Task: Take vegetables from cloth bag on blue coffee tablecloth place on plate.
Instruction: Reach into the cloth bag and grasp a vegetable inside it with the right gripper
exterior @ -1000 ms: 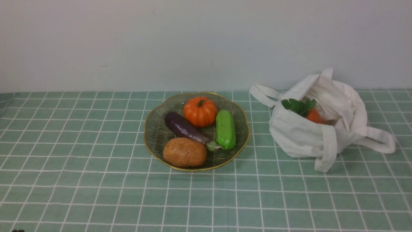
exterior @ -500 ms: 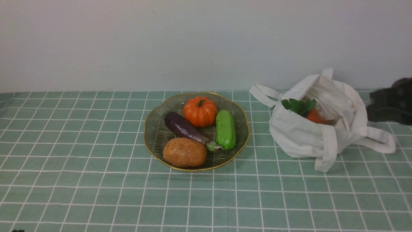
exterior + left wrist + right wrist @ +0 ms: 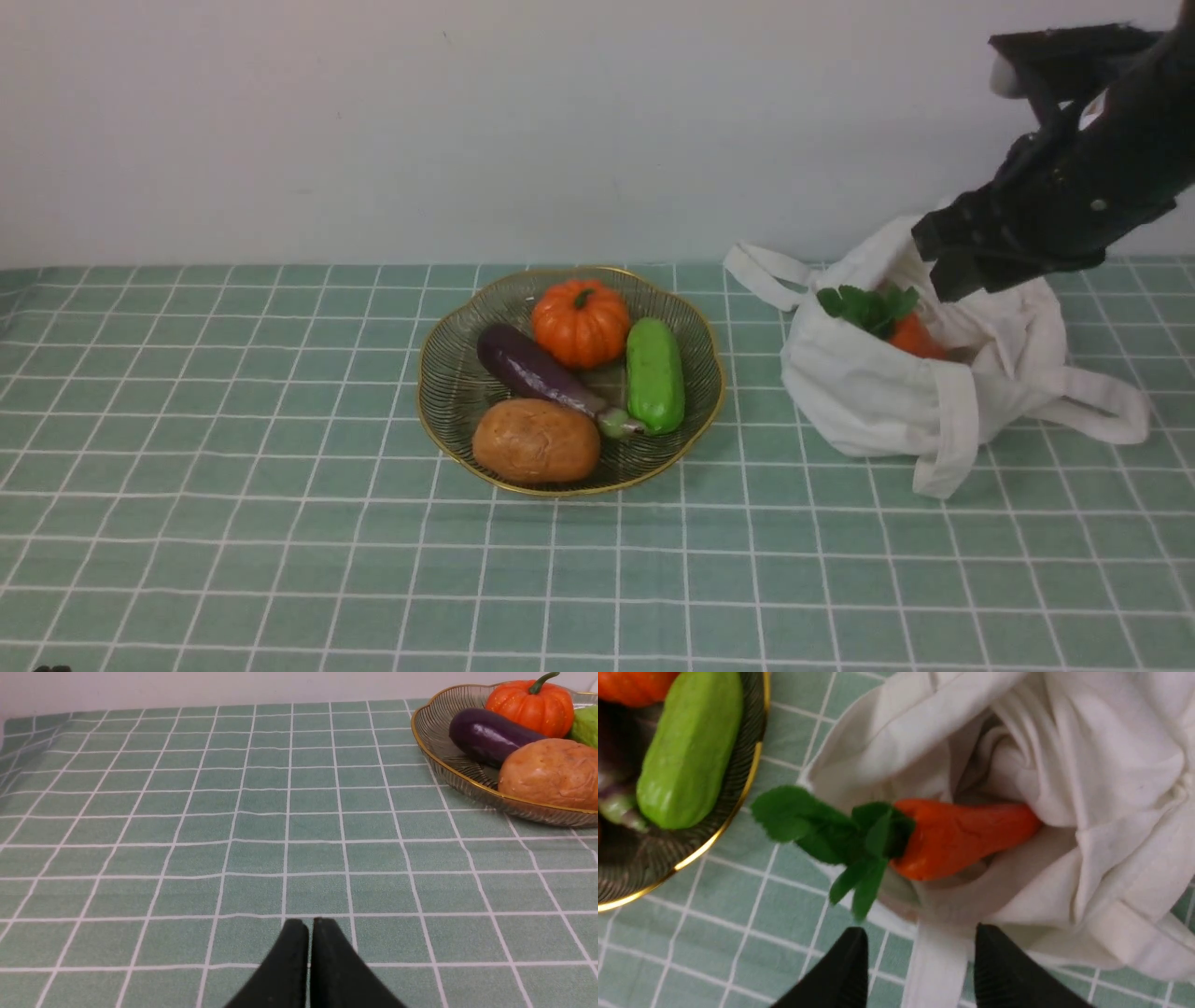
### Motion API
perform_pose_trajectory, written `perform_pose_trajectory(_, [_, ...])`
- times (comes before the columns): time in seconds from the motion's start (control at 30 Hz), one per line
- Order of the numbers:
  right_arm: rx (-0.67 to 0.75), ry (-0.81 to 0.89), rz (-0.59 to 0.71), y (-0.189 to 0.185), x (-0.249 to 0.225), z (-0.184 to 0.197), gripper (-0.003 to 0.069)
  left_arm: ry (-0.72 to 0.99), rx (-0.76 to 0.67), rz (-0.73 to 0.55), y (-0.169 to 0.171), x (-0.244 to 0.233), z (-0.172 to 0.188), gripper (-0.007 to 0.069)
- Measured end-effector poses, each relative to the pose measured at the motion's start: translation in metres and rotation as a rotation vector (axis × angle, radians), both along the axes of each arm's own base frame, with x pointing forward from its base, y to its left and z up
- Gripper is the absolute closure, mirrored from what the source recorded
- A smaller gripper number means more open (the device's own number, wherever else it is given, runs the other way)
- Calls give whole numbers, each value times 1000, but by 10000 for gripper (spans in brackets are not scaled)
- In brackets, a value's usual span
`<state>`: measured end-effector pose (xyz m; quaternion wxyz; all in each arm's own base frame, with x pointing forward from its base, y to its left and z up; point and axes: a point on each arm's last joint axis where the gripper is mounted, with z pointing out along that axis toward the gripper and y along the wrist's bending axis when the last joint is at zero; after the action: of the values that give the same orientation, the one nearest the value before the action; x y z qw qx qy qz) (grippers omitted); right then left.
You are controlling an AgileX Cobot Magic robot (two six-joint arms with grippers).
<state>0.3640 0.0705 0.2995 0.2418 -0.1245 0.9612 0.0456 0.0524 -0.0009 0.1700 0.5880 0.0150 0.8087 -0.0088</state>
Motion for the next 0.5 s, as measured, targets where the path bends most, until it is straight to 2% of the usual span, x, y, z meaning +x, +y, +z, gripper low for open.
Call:
perform_pose_trajectory(0.07, [-9,-7,-4,1,9,-11,272,0,0,0,0,0,0,633])
perform_pose_trajectory(0.1, [-8,-10,-6,1,12,-15,256,0,0,0,0,0,0,633])
perform_pose_trajectory(0.13, [-7,-20,-9,2,21,-26,177,0,0,0,0,0,0,633])
perform_pose_trajectory(0.27, [11,-33,-44,5,37,-49,62,0,0,0,0,0,0,633])
perform_pose_trajectory(0.5, [24,14,-84,7,47,-75,37,0,0,0,0,0,0,633])
